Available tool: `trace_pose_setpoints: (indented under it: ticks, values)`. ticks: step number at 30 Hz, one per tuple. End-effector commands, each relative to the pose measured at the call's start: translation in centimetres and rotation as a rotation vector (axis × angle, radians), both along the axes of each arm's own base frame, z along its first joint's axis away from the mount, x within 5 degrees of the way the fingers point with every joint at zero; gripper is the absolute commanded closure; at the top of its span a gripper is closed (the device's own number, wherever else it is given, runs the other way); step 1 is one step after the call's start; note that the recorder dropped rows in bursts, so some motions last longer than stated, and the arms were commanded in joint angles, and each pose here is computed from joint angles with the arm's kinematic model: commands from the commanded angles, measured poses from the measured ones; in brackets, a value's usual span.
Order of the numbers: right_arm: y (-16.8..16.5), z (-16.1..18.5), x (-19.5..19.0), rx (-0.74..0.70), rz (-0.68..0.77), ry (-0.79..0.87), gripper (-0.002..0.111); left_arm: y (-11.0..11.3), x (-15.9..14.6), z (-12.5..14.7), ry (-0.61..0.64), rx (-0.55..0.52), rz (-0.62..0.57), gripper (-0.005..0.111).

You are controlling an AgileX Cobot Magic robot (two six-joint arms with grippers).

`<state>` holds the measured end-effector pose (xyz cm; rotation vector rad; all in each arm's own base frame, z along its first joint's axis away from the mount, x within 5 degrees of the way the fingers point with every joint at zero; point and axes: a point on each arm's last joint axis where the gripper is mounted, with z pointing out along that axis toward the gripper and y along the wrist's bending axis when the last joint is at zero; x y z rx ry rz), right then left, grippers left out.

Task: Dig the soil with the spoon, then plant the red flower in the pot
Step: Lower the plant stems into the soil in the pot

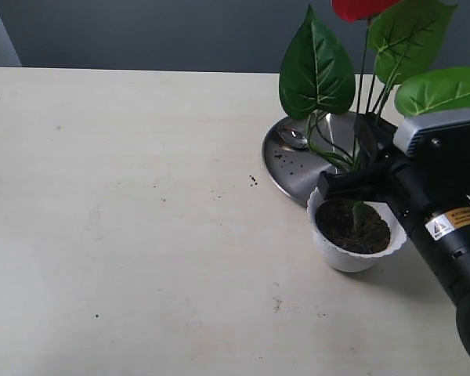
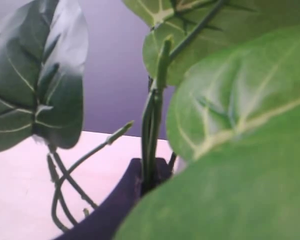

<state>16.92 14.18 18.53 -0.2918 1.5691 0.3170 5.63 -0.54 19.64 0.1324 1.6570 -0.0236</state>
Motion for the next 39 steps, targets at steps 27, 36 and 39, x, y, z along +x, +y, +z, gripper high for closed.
trace_pose_setpoints:
  ticks: [27,36,39]
  values:
    - [-5.7,5.9,-3.7,0.117,-0.100,-0.275,0.109,0.0,0.0,0.2,-0.015,-0.001,-0.007,0.106]
    - [-5.3,3.2,-6.0,0.059,0.152,-0.256,0.109,0.0,0.0,0.2,-0.015,-0.001,-0.007,0.106]
    - [-4.1,3.2,-5.6,0.034,0.211,-0.256,0.109,0.0,0.0,0.2,-0.015,-0.001,-0.007,0.106]
